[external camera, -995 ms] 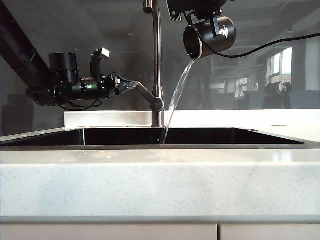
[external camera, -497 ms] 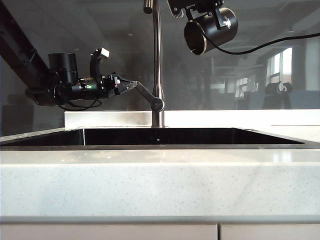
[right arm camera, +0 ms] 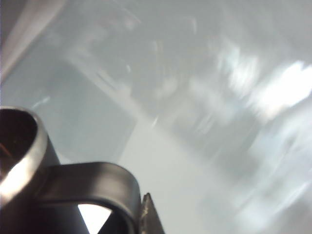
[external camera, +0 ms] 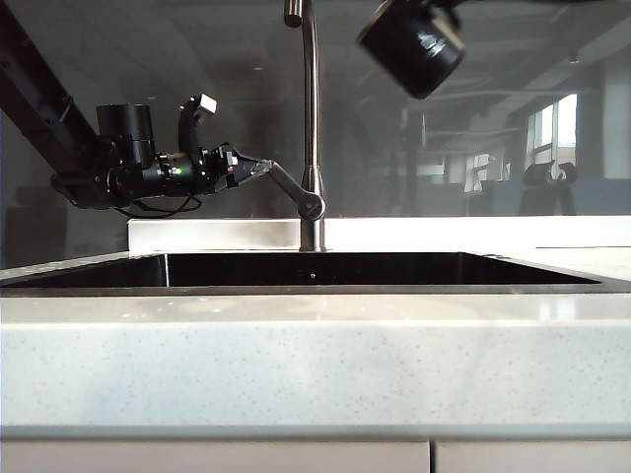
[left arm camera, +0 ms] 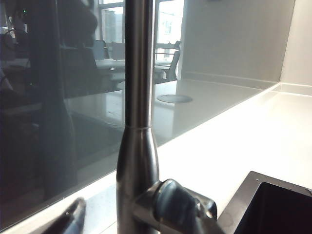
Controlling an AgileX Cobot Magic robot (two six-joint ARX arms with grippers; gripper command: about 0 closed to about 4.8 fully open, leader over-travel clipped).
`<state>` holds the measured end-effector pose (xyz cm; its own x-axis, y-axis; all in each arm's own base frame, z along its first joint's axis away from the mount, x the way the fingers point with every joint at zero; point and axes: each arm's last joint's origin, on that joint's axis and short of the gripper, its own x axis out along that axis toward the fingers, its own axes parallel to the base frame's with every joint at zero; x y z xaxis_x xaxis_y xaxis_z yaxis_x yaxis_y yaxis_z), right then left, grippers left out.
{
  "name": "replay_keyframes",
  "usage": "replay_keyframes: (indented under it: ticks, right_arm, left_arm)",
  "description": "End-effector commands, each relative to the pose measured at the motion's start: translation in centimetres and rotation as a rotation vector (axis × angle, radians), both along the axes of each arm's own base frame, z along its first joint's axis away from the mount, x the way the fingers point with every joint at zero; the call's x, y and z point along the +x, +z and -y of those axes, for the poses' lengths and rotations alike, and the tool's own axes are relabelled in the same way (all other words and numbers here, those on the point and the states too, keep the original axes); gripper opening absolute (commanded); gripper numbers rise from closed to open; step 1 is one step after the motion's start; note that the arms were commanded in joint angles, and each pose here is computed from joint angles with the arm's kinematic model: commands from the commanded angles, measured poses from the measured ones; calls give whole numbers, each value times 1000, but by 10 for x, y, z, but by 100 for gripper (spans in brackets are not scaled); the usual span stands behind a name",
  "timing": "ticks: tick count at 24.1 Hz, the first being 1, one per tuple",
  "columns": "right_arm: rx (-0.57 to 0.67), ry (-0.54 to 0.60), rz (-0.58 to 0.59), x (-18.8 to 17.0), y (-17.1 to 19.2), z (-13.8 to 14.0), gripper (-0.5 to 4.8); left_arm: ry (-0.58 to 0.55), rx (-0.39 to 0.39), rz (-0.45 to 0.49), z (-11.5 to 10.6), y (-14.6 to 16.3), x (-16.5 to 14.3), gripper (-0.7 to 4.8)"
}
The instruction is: Pick up the mug next to the sink, go to the faucet to get some water, pour the water into the sink, and finally put the mug back to its place.
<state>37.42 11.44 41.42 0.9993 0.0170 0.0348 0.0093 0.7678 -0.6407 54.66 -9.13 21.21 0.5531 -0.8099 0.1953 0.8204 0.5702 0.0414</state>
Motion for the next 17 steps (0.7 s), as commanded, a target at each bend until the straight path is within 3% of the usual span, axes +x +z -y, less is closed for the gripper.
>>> replay_keyframes:
  ticks: [1,4,8,13,17]
  right_arm:
    - [482,37,-72,-1,6,46,-3]
    - [632,64,-159,5,-6,86,-3]
    - [728,54,-153,5,-43,120,-3]
    - [775,34,6,-19,-116,149,-3]
    - [778,-46,38,-37,-159,153,-3]
  left_arm:
    - [0,-3,13,-1,5,-1,274]
    - [0,-2,9,-1,5,-1,274]
    - [0,-3,11,-1,5,-1,274]
    - [0,-2,9,-1,5,-1,274]
    - [0,-3,8,-1,5,-1,274]
